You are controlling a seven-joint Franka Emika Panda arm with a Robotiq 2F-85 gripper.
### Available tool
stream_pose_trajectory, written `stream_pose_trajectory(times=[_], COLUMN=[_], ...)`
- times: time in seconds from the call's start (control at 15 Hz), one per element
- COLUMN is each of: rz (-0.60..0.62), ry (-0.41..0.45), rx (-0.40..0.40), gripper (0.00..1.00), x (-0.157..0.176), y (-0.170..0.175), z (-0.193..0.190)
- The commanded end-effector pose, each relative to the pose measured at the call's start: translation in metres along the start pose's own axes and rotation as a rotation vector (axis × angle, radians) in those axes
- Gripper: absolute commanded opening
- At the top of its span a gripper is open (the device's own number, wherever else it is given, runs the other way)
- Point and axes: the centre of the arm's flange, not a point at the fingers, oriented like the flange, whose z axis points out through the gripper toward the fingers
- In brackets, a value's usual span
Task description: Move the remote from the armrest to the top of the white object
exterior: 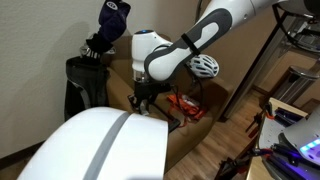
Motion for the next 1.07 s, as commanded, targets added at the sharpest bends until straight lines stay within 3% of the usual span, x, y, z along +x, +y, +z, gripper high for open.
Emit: stream_pose_trajectory(times=[0.0, 0.47, 1.0], rz=[0.009, -0.072, -0.328], ry=[-0.017, -0.054, -0.065], rx=[-0.009, -0.072, -0.125], gripper=[0.14, 0.14, 0.14], x=[-0.002, -0.025, -0.098], y=[0.012, 0.015, 0.008], z=[0.0, -0.053, -0.163])
